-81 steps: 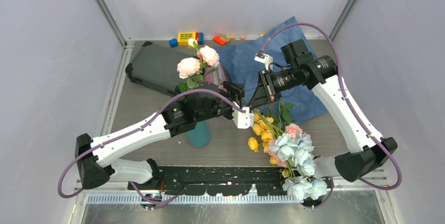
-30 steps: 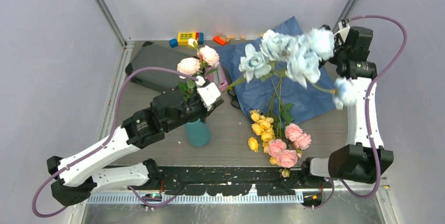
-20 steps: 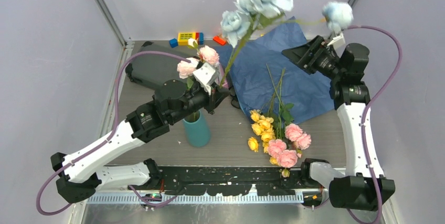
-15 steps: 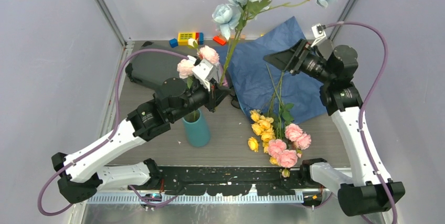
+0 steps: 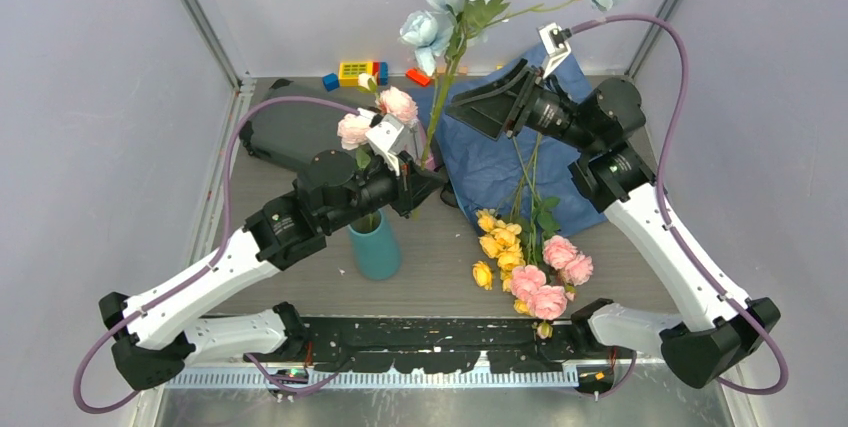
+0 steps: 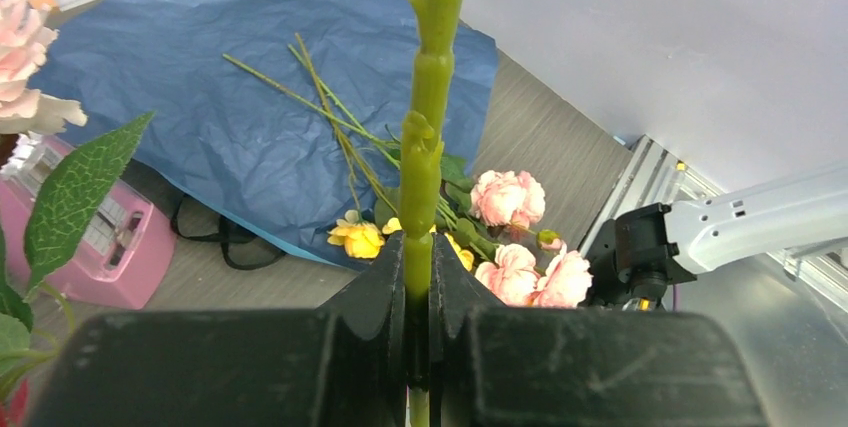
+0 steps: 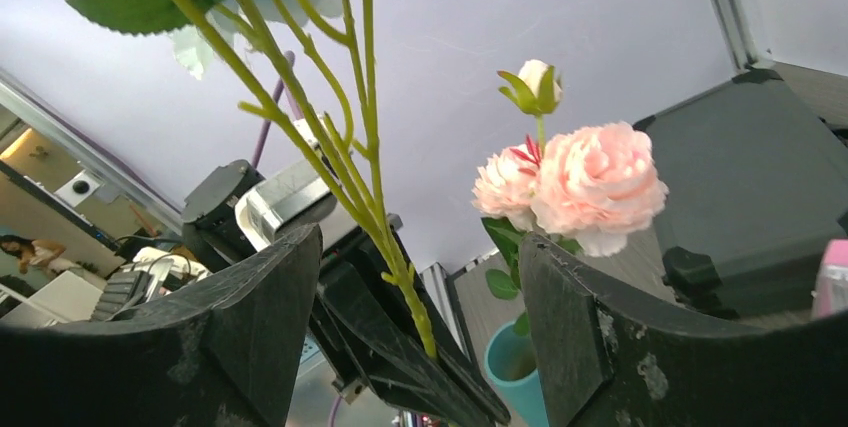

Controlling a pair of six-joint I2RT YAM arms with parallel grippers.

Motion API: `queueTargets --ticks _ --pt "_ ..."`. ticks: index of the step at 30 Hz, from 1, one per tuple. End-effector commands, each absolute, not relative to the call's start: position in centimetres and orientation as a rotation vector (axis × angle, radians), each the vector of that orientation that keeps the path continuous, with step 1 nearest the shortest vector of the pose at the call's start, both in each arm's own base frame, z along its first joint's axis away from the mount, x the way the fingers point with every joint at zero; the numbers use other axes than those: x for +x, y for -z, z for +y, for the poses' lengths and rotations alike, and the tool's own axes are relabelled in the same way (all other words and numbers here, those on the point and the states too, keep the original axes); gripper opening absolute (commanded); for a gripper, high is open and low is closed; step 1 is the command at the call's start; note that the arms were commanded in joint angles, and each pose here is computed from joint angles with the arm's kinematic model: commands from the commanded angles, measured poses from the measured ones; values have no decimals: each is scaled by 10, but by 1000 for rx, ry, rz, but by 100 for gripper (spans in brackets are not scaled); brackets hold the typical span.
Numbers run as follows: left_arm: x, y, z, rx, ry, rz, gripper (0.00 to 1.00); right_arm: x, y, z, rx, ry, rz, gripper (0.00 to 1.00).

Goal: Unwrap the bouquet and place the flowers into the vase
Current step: Pick up the fake flower from the wrapping paper.

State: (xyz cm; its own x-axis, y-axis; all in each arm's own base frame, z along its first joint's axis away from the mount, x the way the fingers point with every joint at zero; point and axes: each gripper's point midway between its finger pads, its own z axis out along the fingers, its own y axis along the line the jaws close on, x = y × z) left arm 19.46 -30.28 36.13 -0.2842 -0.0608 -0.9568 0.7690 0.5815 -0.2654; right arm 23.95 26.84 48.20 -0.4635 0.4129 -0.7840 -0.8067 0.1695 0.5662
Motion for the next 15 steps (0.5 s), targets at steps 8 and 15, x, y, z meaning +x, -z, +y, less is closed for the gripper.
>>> queueTargets --ticks 8,15 --pt "189 -371 -311 610 987 1649 0 235 -521 285 -488 -1503 1296 71" --pt "190 -366 -316 633 1001 1665 0 233 -530 287 -499 -1513 1263 53"
